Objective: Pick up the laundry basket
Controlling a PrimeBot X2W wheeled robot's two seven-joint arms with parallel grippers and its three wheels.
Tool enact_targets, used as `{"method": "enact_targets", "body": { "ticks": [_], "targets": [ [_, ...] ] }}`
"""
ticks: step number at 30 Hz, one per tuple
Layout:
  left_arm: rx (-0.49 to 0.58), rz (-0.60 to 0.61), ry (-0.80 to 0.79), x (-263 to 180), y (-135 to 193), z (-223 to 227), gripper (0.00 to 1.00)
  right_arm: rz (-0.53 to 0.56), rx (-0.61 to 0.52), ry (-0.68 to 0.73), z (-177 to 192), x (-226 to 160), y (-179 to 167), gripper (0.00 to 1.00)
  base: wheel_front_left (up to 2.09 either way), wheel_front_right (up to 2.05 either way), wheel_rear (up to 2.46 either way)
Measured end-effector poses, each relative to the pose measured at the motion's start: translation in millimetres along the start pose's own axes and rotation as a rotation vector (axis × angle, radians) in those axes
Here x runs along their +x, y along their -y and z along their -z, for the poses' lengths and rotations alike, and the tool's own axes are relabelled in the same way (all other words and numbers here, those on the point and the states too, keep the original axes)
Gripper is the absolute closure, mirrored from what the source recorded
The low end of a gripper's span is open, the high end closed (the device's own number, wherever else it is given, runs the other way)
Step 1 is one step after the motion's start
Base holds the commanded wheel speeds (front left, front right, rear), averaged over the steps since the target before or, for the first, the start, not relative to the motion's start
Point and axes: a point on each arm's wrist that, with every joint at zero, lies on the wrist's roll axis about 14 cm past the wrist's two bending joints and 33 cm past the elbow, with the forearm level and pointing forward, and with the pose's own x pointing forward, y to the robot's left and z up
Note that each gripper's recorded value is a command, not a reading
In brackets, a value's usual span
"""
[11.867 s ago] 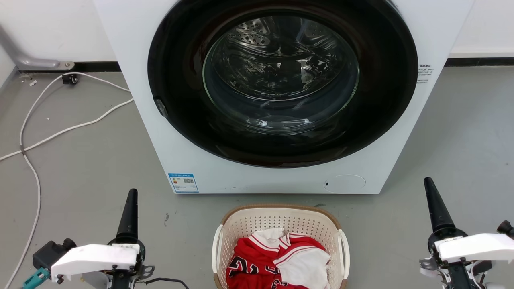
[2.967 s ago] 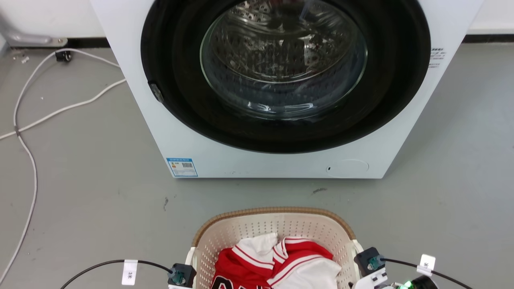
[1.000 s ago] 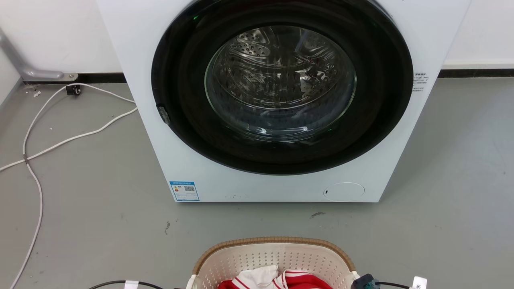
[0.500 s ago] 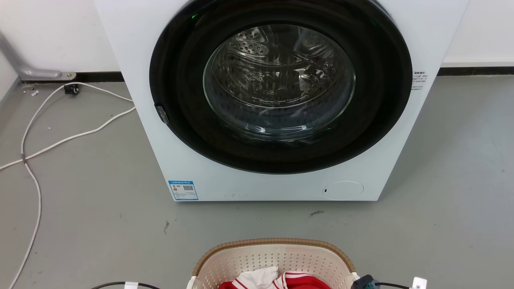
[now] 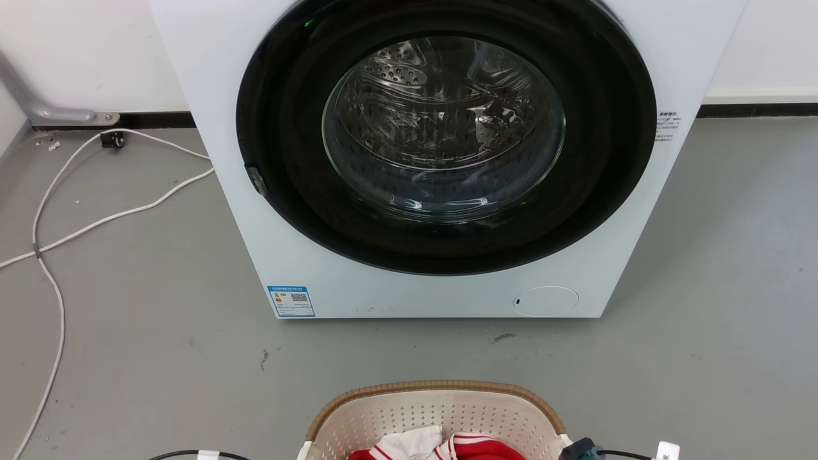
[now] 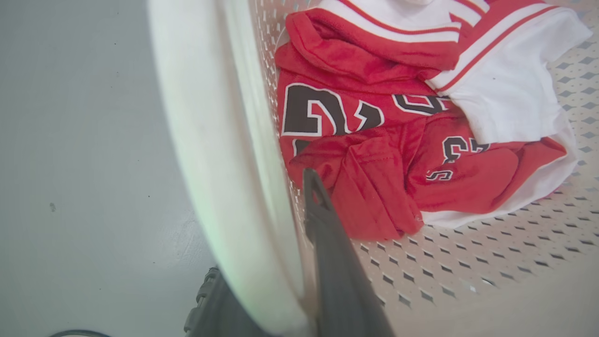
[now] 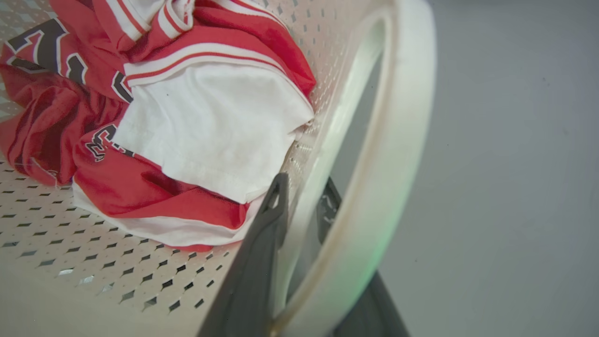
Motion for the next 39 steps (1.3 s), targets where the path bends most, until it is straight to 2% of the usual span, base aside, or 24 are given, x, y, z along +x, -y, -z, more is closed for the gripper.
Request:
{"method": "enact_targets", "body": {
  "ticks": [39],
  "targets": [
    [-0.004, 0.001, 0.000, -0.9, 0.0, 2.5, 1.00, -0.003, -0.001, -0.011, 3.0, -0.2, -1.6, 1.00, 0.00, 0.00, 0.00]
  ]
}}
